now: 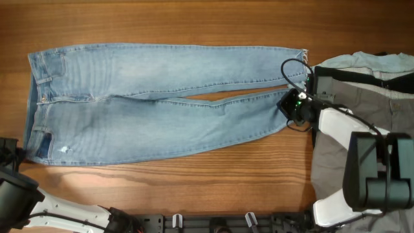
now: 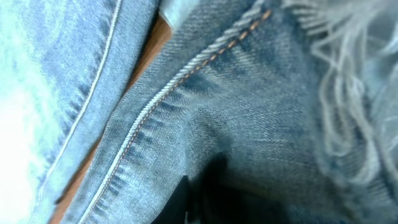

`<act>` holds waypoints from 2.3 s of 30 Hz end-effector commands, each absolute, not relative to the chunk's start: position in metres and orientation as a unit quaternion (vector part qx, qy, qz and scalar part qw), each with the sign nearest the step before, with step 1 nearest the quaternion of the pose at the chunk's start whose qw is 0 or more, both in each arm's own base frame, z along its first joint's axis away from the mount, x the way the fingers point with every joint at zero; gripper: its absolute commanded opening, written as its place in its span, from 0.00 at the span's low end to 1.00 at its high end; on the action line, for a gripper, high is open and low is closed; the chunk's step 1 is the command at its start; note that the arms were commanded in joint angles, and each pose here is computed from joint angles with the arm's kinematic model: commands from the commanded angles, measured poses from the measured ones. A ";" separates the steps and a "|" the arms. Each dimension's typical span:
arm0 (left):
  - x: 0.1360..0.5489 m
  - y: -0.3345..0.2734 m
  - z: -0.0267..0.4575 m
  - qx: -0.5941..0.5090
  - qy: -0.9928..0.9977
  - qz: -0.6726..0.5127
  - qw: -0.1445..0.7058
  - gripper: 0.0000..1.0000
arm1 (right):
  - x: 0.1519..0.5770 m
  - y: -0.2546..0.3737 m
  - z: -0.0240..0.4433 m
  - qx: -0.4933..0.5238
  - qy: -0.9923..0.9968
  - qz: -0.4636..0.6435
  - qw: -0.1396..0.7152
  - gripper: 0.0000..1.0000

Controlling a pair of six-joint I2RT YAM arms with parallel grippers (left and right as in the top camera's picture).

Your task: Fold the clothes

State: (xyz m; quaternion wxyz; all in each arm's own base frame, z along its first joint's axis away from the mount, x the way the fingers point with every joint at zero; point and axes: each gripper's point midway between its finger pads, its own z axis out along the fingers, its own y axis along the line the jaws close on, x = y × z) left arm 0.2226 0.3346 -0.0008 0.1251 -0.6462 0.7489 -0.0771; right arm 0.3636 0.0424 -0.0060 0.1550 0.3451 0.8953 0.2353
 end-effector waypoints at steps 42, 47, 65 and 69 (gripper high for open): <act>0.225 0.325 -0.019 -0.646 0.748 -0.106 0.114 0.04 | 0.263 -0.015 -0.012 0.352 0.921 0.145 0.083 0.29; 0.225 0.324 0.000 -0.644 0.748 -0.103 0.122 0.04 | 0.259 -0.029 0.009 0.356 0.924 0.104 0.091 0.04; 0.170 0.323 0.268 -0.666 0.625 0.148 0.378 0.04 | 0.322 -0.039 0.252 0.354 0.876 0.152 0.289 0.04; 0.193 0.341 0.219 -0.671 0.652 0.132 0.327 0.04 | 0.409 -0.006 0.188 0.303 0.891 0.229 0.248 0.04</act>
